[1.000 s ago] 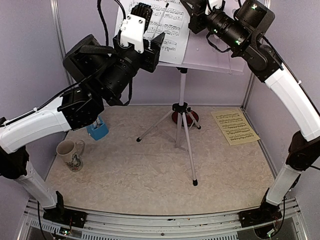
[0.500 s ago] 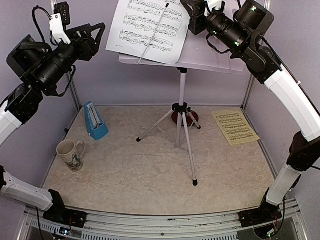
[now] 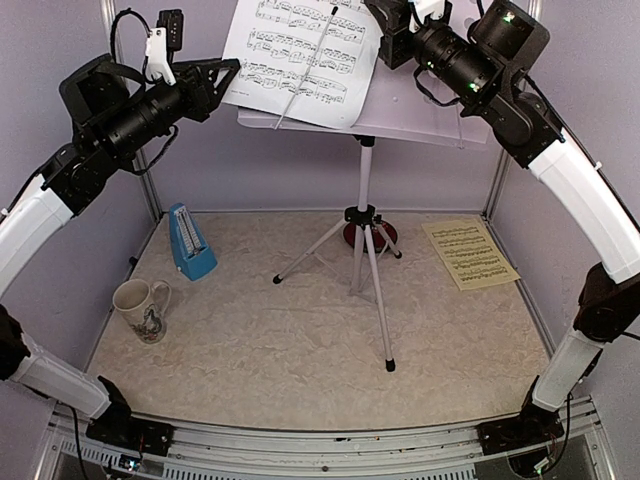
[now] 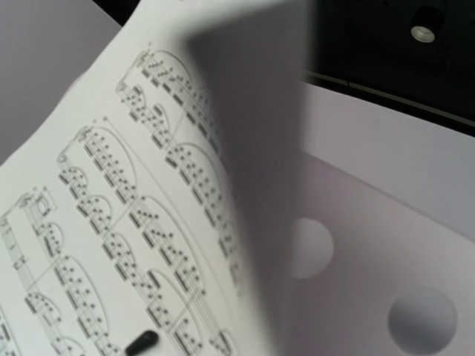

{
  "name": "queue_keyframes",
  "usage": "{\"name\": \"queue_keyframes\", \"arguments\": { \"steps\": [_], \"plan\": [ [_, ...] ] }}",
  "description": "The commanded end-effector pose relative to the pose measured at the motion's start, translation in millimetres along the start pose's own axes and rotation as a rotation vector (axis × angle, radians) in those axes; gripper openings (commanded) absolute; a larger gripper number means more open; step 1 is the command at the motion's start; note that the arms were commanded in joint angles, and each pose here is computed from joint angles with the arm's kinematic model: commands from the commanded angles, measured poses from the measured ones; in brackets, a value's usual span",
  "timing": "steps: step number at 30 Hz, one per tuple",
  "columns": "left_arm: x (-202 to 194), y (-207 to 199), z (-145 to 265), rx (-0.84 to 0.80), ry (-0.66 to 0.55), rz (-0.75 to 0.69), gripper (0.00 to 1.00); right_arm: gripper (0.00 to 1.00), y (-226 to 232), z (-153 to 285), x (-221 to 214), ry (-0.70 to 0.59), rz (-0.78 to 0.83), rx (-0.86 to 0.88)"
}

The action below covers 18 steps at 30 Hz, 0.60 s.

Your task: Set up the instrument practice props

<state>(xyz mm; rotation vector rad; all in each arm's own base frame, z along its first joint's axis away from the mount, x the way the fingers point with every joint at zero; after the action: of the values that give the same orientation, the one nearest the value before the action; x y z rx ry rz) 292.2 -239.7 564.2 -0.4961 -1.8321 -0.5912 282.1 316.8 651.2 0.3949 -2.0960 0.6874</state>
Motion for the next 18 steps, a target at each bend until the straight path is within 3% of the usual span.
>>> {"name": "queue_keyframes", "arguments": {
  "steps": [1, 6, 18],
  "plan": [
    [15.9, -5.9, 2.2, -0.065, -0.045, 0.025, 0.25, 0.0, -8.9, 3.9, 19.7, -0.051, 0.002, -0.037],
    [8.0, -8.9, 4.9, -0.077, -0.044, 0.042, 0.11, 0.0, -10.2, 1.4, 18.4, -0.048, 0.015, -0.052],
    [-13.1, -19.8, 3.3, -0.062, -0.02, 0.048, 0.0, 0.0, -10.3, -8.3, 16.6, -0.063, 0.044, -0.076]
  ]
}}
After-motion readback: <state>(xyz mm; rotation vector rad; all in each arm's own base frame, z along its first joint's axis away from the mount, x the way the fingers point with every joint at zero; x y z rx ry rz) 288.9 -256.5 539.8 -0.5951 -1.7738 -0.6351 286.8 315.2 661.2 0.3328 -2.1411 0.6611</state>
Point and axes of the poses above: each gripper's point midway between its finger pads, its own z axis back along the fingers, its own y axis along the line the jaws close on, x = y × z, the point moved 3 cm from there along z, back along the fingers, and after that the axes turned 8 degrees about -z, right-handed, at the moved point
